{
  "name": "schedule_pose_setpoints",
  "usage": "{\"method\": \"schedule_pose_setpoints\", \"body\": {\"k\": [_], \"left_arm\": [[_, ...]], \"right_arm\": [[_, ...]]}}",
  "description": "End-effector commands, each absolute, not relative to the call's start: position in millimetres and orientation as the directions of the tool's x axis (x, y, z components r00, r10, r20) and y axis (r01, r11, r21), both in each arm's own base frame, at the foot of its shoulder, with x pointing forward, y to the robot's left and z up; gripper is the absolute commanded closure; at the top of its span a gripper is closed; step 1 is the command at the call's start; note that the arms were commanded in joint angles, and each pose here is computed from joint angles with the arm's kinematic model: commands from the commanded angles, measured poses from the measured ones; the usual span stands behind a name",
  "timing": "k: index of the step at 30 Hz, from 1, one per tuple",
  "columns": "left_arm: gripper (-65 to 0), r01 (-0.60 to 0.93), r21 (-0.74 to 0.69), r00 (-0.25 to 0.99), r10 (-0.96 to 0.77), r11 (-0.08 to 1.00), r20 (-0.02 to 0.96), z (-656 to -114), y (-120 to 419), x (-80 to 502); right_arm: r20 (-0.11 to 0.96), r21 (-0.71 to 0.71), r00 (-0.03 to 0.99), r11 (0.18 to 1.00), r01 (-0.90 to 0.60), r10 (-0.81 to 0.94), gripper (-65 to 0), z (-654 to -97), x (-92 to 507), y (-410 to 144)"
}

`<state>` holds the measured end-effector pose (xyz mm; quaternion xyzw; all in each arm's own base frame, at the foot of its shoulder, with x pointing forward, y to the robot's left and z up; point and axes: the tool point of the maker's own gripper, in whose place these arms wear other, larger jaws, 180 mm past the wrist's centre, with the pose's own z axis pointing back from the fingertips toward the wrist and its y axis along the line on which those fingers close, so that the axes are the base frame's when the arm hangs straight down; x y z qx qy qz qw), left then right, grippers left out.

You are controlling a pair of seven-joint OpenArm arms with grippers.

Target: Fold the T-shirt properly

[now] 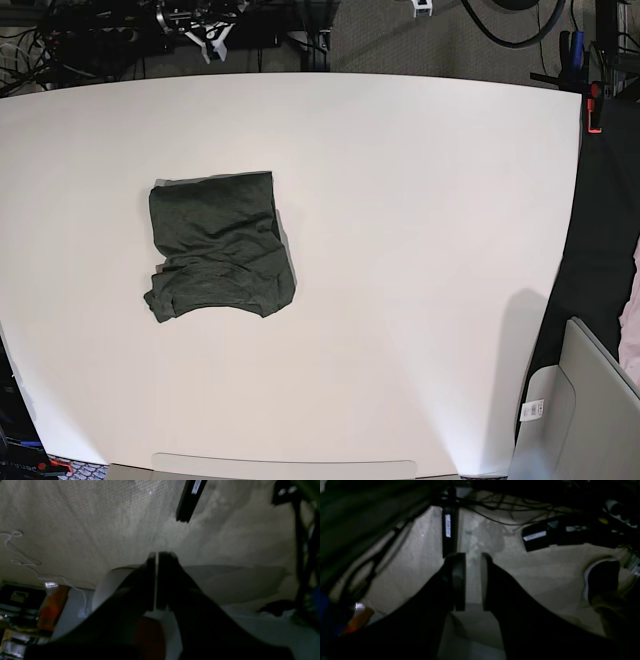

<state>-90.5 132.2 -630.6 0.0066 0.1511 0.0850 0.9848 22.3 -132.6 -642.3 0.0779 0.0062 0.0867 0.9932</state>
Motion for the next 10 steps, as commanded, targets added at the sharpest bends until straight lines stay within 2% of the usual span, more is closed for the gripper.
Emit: {"method": "schedule_pose_setpoints", "body": {"k": [1, 7, 10], "left_arm": [[0.0, -0.146, 0.035, 0.939, 0.150, 0.989, -0.308, -631, 127, -101], [0.0, -0.098, -0.005, 0.956, 0.092, 0.995, -0.279, -636, 101, -97], [0.0, -0.100, -0.022, 0.966, 0.092, 0.995, -0.240, -639, 93, -72]], "right_arm": [[0.002, 0.167, 0.981, 0.968, -0.190, 0.192, -8.5, -642, 20, -126], [0.005, 0.139, 0.974, 0.965, -0.223, 0.225, -8.6, -644, 21, -113], [0.028, 0.152, 0.976, 0.964, -0.216, 0.215, -8.6, -644, 26, -103]]}}
